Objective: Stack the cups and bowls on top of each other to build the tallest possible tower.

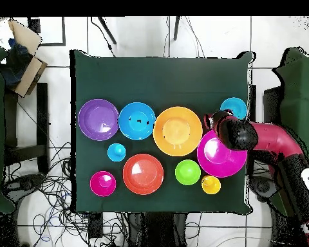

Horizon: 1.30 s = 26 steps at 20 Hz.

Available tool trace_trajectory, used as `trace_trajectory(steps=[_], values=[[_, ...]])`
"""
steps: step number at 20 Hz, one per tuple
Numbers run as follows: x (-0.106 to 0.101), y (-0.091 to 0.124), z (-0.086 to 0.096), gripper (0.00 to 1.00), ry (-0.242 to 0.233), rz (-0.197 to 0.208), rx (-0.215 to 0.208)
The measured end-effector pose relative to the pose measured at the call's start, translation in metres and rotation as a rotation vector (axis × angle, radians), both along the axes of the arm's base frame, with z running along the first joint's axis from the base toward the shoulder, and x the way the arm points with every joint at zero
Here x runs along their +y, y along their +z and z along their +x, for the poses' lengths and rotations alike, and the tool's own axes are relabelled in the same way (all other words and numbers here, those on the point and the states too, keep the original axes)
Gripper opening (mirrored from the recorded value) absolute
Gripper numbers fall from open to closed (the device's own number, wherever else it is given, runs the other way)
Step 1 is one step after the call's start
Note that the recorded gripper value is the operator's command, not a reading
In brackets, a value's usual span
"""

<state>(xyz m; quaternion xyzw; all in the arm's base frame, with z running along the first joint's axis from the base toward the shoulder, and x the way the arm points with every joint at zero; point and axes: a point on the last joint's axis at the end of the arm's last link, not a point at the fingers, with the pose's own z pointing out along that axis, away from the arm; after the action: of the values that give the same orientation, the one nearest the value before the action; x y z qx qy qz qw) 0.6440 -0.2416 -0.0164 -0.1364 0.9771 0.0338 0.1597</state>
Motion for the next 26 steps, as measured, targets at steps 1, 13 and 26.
trace_trajectory(steps=[1,13,26], values=[[0.001,-0.003,-0.001,1.0,-0.002,0.005,0.003],[-0.003,-0.037,-0.023,1.0,-0.049,0.079,0.036],[-0.046,0.004,-0.024,1.0,-0.084,0.026,-0.002]])
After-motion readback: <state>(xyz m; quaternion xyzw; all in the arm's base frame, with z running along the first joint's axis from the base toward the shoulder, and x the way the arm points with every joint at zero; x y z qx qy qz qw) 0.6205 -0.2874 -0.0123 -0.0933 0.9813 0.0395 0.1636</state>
